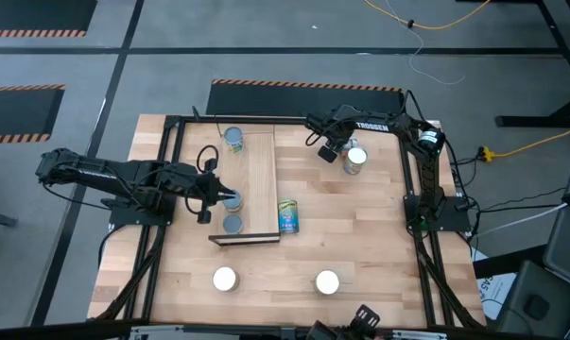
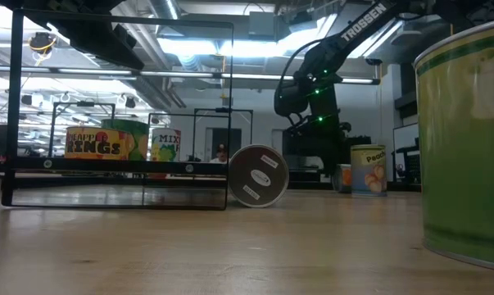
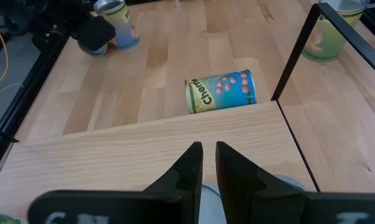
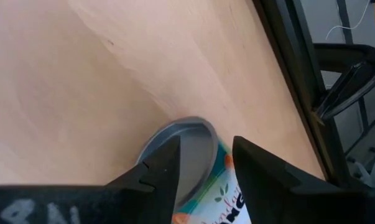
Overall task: Pick and place cans onto a shelf
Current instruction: Put the small canned oranges on the shelf
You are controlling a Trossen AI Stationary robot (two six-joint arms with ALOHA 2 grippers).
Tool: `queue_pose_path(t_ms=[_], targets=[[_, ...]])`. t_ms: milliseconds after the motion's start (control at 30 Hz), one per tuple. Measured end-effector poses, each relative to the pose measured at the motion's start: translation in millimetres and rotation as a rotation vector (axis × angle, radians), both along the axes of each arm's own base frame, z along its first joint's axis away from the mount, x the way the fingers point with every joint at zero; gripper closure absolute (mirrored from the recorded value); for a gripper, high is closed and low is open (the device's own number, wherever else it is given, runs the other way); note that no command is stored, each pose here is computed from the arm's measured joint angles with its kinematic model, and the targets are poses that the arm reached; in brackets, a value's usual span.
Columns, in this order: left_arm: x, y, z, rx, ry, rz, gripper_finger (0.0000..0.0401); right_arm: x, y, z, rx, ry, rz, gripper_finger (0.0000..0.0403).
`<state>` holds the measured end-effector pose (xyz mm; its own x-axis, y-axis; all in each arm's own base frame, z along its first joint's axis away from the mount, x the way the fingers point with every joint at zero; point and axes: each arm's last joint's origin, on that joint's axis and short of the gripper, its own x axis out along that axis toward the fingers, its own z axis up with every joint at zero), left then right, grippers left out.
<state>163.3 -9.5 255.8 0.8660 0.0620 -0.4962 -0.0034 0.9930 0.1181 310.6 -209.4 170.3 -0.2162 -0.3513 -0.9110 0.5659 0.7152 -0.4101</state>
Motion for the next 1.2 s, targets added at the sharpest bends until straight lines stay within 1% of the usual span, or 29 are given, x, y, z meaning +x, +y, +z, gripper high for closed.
queue_pose_path(t_ms=[267,433,867,900,967,1100,1200], targets=[[0.0,0.0,0.0,0.000,0.000,0.000,0.0362,-1.0,-0.1,-0.1,0.003,0.007,-0.002,0.0253],[0.0,0.0,0.0,0.000,0.000,0.000,0.0362,-3.0,0.1,0.4,-0.017,0.042,-0.002,0.0253],[0.0,0.0,0.0,0.000,0.000,0.000,0.0362,-5.3,0.6,0.4,-0.005,0.064,-0.002,0.0256],[0.0,0.0,0.0,0.000,0.000,0.000,0.0362,-5.4,0.6,0.4,-0.005,0.064,-0.002,0.0260],[0.0,0.0,0.0,0.003,0.000,-0.001,0.0362,-5.4,0.7,0.4,-0.005,0.064,-0.002,0.0279],[-0.1,0.1,0.1,0.003,0.000,-0.001,0.0362,-5.8,-0.1,0.3,0.003,0.059,-0.005,0.0340],[-0.1,0.0,0.0,0.003,0.000,-0.002,0.0362,-7.1,-1.8,0.1,0.004,0.058,-0.014,0.0372]])
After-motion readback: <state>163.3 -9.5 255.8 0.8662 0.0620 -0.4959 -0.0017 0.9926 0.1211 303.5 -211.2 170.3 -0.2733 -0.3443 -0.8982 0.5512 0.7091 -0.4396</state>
